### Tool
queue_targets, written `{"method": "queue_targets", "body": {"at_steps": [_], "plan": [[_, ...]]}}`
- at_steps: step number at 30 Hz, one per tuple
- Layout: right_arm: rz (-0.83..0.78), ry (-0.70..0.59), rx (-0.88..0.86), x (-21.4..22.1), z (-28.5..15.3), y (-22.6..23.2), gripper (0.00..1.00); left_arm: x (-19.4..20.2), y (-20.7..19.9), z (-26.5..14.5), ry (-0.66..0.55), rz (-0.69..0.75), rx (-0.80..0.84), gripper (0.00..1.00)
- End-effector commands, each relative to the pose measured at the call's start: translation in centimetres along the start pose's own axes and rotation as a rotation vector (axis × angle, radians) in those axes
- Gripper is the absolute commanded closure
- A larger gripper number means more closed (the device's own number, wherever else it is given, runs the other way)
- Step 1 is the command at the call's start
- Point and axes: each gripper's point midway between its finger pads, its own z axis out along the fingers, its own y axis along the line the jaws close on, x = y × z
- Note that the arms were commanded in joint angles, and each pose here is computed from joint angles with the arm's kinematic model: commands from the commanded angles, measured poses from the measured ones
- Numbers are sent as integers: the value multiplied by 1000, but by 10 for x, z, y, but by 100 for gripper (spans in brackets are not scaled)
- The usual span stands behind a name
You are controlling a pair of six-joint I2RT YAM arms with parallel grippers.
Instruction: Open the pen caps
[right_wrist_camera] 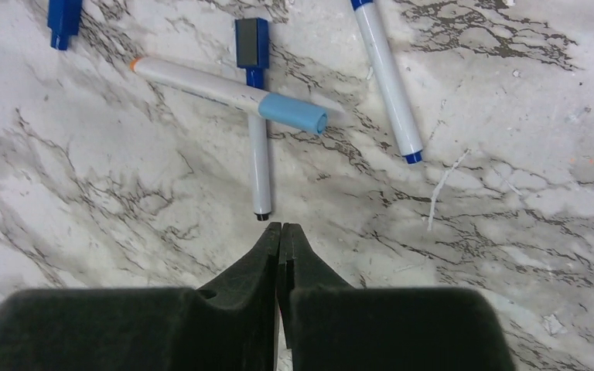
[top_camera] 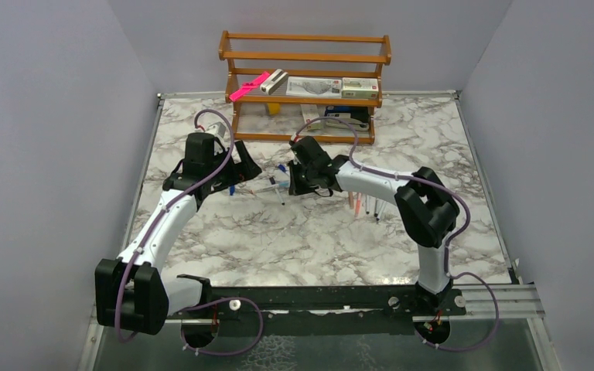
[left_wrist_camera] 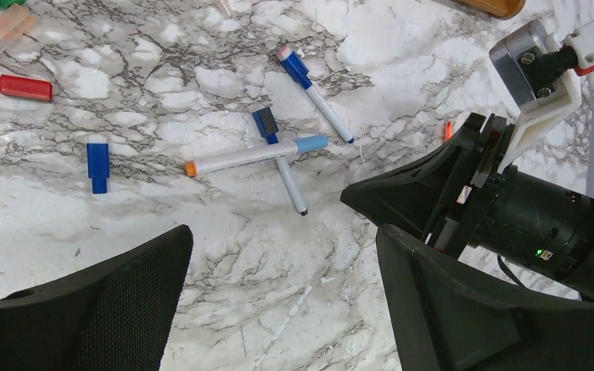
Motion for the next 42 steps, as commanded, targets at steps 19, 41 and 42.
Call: {"method": "queue_targets", "body": {"at_steps": [19, 41, 42], "plan": [[-187, 41, 100, -14, 40, 15, 68, 12, 0, -1, 27, 6, 23, 1], [-242, 151, 279, 23, 59, -19, 87, 13, -4, -3, 24, -9, 38, 1], [-245, 151, 286, 25, 56, -21, 91, 12, -4, -3, 24, -9, 39, 1]]}}
